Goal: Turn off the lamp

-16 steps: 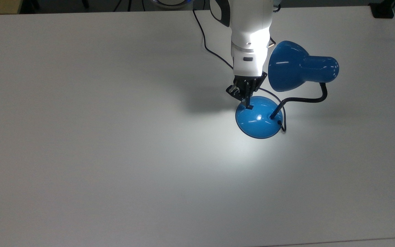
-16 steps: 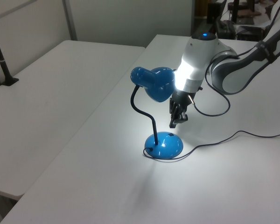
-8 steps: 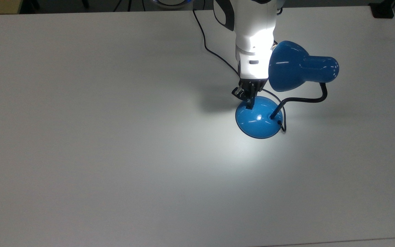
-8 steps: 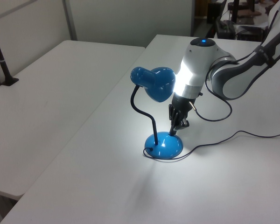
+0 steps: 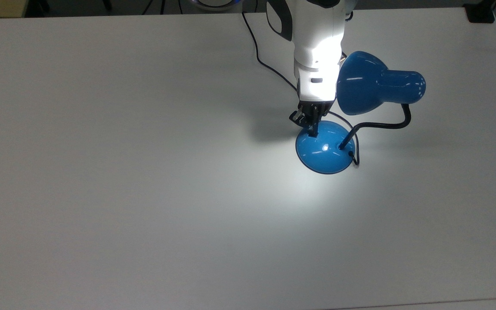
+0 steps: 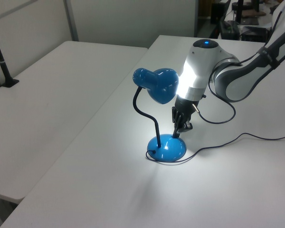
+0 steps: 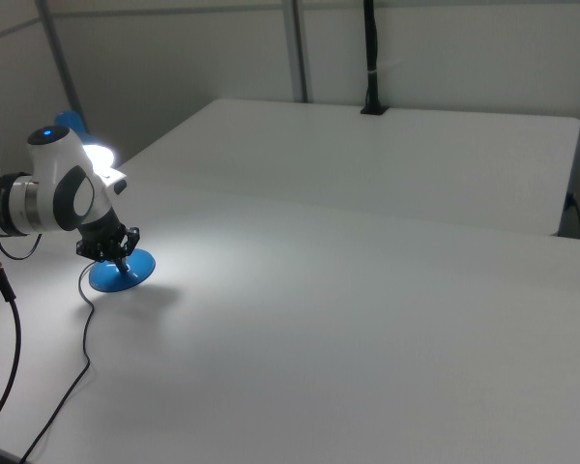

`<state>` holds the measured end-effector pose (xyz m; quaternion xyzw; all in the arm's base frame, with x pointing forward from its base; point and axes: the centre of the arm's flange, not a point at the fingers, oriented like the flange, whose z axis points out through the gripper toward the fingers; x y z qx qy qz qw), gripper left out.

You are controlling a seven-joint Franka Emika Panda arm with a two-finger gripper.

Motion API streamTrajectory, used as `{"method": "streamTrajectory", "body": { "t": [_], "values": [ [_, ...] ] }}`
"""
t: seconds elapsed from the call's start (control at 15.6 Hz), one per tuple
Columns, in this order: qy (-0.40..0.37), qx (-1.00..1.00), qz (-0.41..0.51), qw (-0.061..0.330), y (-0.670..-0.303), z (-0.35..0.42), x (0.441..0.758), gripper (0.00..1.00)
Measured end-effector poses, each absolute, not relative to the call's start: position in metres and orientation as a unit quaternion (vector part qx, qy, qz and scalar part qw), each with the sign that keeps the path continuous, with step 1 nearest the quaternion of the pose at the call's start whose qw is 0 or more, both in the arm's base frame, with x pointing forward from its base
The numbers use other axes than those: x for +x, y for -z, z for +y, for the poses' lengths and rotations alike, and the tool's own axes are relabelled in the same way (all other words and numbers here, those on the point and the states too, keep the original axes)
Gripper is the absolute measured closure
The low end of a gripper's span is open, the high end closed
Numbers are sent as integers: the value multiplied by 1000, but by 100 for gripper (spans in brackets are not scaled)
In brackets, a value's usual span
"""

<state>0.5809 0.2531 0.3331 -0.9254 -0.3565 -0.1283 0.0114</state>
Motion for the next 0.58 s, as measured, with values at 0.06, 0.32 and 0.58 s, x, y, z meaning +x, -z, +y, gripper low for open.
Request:
{"method": "streamTrajectory", "body": {
  "t": [0.06, 0.32, 0.58],
  "values": [
    [128, -926, -356, 11, -333, 252, 581, 99],
    [127, -927, -353, 11, -332, 249, 582, 99],
    [124, -928, -351, 10, -329, 245, 582, 99]
  ]
}}
